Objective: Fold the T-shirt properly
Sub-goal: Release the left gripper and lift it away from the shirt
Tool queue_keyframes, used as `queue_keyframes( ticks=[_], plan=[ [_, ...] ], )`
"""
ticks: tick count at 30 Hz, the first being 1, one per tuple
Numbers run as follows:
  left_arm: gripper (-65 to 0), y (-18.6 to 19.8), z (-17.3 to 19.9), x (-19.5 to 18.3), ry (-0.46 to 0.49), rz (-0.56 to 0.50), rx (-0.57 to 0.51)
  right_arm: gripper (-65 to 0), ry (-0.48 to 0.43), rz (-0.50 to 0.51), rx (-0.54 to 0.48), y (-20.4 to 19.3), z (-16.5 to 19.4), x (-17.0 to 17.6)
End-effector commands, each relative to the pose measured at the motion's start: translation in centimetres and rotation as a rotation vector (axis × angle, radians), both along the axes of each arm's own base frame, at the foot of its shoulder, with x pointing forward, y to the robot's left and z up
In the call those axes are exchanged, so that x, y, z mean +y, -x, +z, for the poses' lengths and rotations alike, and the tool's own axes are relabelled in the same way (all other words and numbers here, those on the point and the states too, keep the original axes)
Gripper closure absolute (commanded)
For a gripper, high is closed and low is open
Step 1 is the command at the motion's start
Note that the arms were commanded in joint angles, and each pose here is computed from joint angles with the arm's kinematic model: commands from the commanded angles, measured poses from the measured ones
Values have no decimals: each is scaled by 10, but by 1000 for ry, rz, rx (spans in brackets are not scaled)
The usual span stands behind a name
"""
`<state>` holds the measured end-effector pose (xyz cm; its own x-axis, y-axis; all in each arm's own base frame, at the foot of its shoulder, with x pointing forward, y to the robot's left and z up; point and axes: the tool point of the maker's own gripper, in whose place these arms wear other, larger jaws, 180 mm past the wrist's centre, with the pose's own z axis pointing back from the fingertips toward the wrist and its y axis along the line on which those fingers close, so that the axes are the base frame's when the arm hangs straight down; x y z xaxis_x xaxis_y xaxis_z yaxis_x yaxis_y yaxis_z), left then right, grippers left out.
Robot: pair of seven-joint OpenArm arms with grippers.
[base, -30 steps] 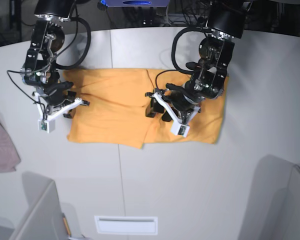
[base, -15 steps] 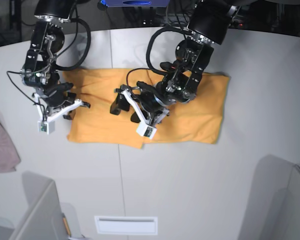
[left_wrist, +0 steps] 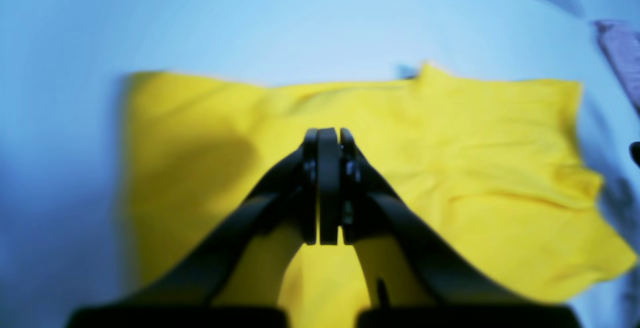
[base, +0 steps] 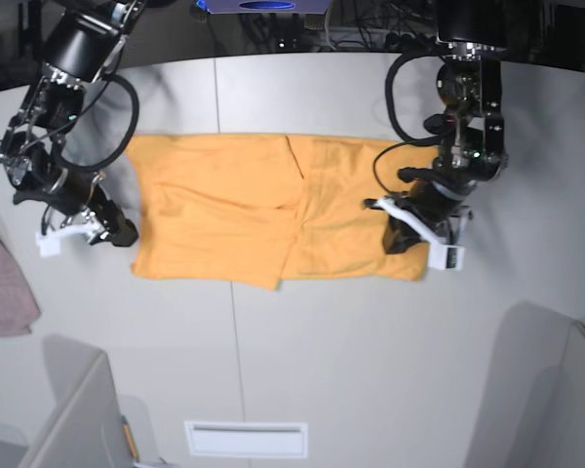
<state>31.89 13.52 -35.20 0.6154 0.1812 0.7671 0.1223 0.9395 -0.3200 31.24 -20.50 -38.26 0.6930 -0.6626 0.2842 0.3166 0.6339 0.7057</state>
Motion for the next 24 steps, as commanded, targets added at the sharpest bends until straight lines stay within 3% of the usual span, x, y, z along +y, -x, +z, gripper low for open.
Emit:
queue_keyframes(
  ticks=[1, 3, 7, 9, 13, 19, 24],
  plan=[
    [0, -3, 11, 20, -29, 29, -39, -327, -27, 2, -32, -9, 9, -4],
    [0, 7, 8, 58, -79, 96, -23, -321, -42, 6, -5, -8, 1, -10],
    [0, 26, 8, 123, -149, 227, 0, -326, 77, 54, 45, -6, -15, -17],
    [0, 34, 13, 141, -182, 237, -7, -327, 79, 83, 80, -1, -25, -12],
    [0, 47, 19, 161, -217, 227, -26, -327, 47, 89, 137, 5, -44, -4],
    [0, 54, 8, 173, -216, 247, 6, -327, 67, 247, 126, 9, -47, 35],
    [0, 58, -5, 173, -201, 251, 41, -323, 57, 312, 144, 16, -56, 60]
  ],
)
